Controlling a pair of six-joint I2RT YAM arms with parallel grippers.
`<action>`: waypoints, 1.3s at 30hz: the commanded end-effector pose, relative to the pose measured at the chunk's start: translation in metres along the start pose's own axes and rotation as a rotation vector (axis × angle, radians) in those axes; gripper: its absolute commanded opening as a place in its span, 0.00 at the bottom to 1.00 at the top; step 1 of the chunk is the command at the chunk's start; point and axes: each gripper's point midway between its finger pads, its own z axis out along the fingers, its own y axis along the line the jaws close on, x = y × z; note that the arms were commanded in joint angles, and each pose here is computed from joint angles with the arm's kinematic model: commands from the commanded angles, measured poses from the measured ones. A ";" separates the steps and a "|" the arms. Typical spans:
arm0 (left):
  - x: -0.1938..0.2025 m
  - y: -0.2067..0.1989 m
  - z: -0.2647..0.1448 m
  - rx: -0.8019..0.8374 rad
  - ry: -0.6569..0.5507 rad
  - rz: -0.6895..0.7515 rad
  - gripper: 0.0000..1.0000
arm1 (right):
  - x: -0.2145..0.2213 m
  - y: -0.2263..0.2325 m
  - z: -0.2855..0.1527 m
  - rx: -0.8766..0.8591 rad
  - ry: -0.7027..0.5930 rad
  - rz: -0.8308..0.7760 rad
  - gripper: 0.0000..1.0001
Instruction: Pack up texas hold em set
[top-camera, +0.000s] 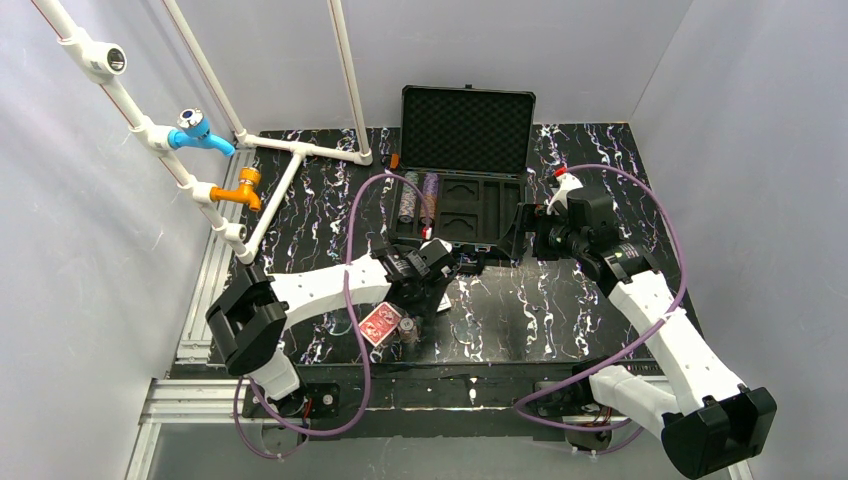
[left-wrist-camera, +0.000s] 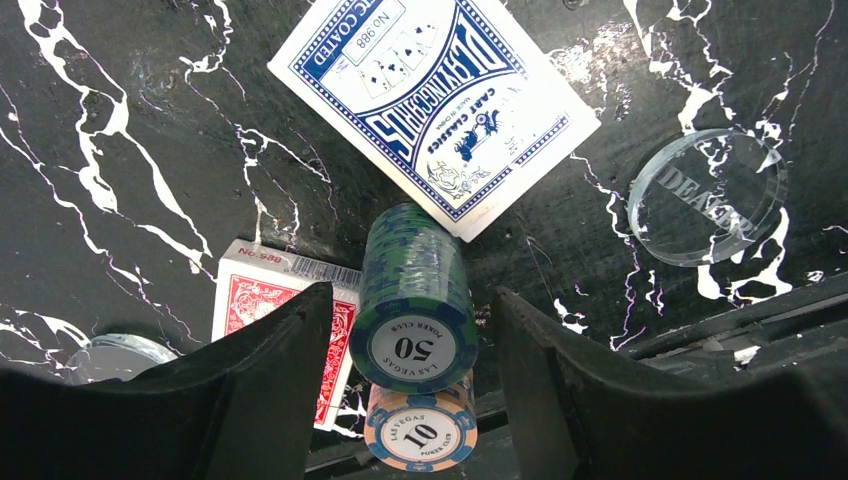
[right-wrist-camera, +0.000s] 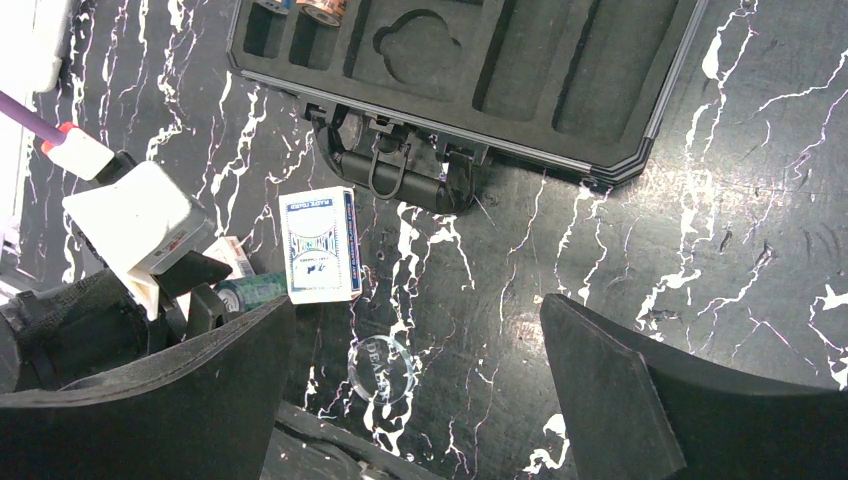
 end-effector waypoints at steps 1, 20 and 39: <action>-0.003 0.000 -0.003 -0.018 0.000 0.000 0.57 | -0.004 0.002 -0.001 -0.005 -0.017 -0.021 1.00; -0.015 -0.009 -0.012 0.027 -0.021 0.015 0.00 | -0.003 0.002 0.003 -0.009 -0.007 -0.017 1.00; -0.080 0.010 -0.093 0.334 -0.186 0.122 0.00 | 0.002 0.029 -0.018 -0.134 -0.120 -0.206 1.00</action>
